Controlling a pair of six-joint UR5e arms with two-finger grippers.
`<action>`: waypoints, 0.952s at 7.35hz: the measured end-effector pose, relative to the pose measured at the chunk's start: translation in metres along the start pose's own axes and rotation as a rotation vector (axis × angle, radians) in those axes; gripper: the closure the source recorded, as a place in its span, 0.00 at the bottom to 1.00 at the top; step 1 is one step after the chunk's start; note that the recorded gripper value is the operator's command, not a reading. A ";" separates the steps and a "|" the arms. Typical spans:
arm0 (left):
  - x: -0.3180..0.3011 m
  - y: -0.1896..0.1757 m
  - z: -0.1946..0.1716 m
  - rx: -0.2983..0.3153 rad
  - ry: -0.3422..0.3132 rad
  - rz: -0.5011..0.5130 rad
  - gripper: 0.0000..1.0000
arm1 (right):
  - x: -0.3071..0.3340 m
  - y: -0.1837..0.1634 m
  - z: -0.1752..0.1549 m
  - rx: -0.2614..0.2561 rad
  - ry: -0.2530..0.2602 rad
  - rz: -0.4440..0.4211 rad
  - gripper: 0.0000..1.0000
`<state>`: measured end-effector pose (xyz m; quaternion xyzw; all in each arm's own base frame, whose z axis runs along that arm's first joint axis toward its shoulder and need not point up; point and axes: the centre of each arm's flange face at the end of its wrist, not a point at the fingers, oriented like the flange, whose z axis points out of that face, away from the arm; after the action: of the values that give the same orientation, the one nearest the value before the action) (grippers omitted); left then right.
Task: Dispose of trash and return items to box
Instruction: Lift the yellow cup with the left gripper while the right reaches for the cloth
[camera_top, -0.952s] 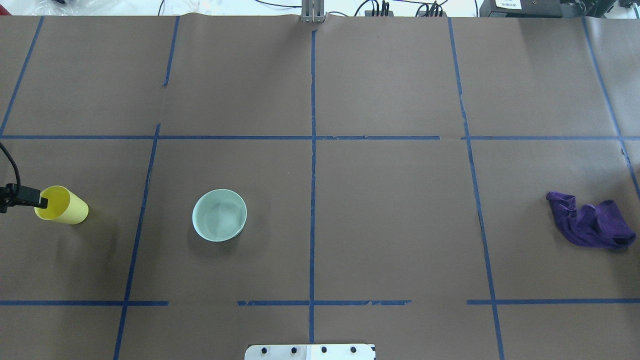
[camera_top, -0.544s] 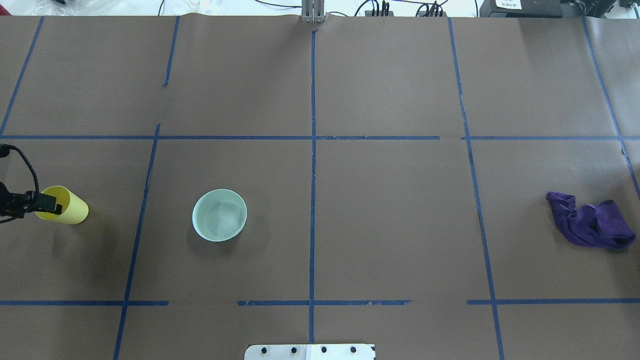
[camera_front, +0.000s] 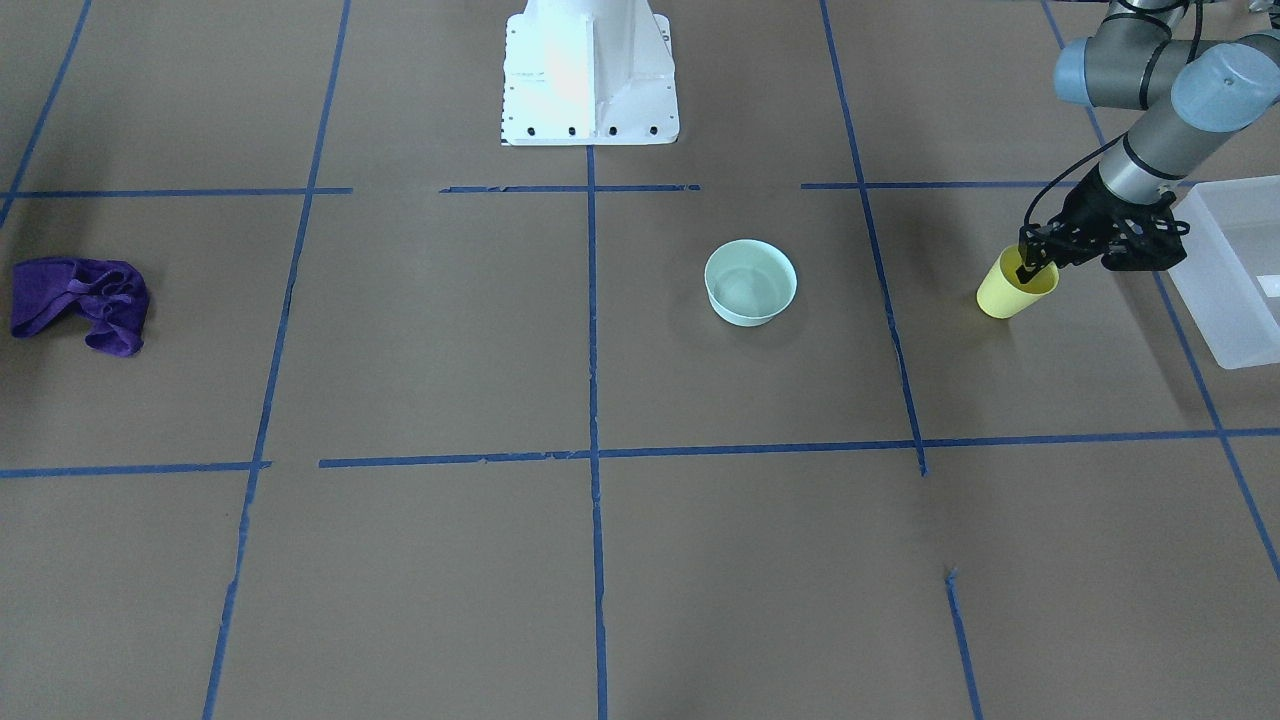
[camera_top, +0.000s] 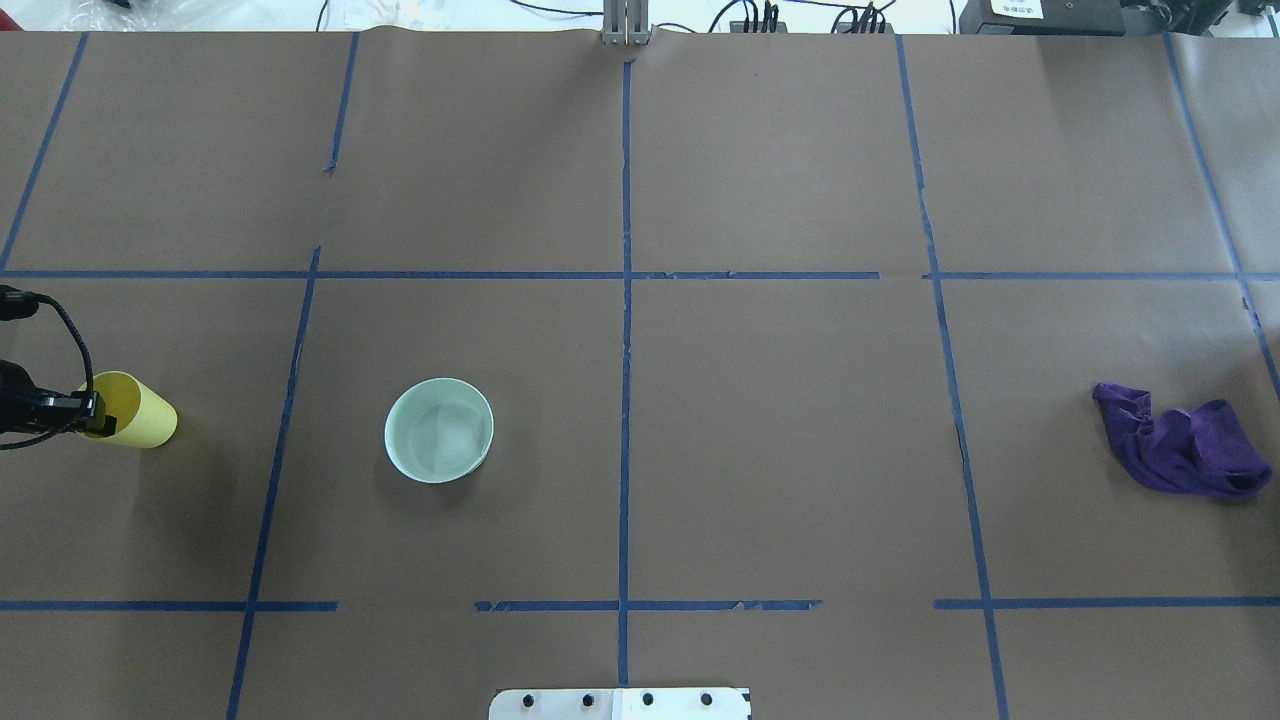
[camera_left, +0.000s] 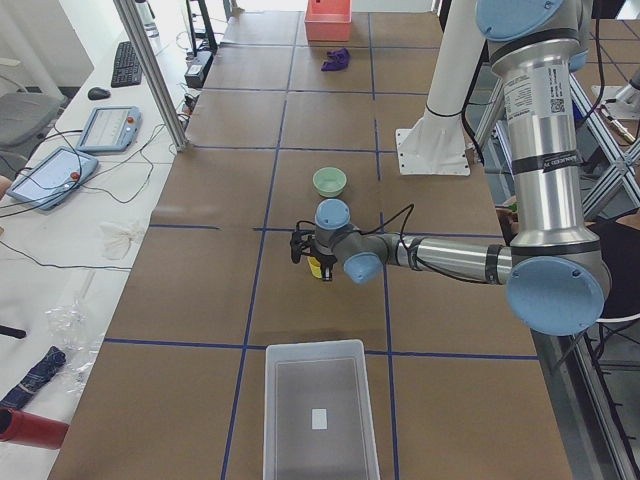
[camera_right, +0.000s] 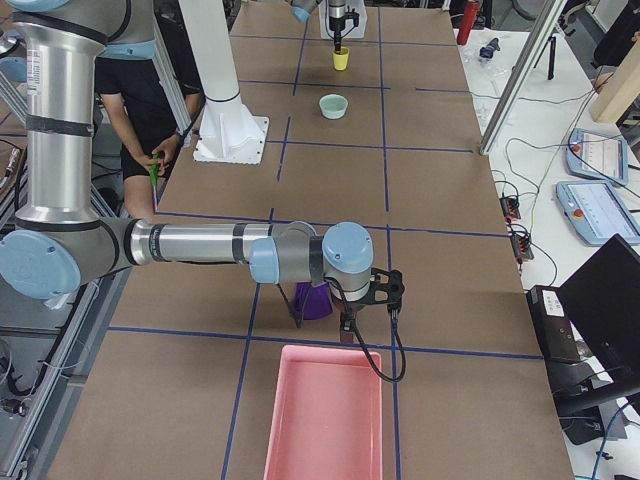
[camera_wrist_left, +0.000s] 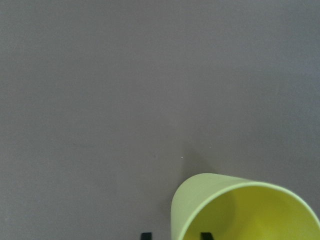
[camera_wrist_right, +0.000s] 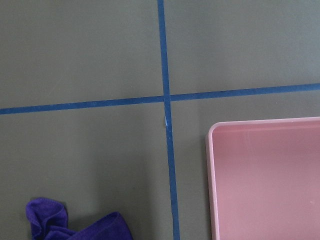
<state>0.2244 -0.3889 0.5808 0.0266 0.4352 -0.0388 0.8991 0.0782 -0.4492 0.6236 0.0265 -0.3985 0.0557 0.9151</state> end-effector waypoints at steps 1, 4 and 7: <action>0.006 -0.001 -0.008 0.002 0.009 0.003 1.00 | -0.003 0.000 0.001 -0.004 -0.006 -0.005 0.00; 0.022 -0.017 -0.064 0.008 -0.003 -0.022 1.00 | -0.048 -0.005 0.021 -0.037 -0.047 -0.052 0.00; 0.004 -0.068 -0.139 0.073 -0.095 0.053 1.00 | -0.100 0.021 0.067 0.019 -0.066 -0.021 0.00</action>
<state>0.1121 -0.4450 0.4901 0.0691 0.3893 -0.0322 0.9179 -0.0409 -0.4429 0.5963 0.0413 -0.4275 0.0488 0.9018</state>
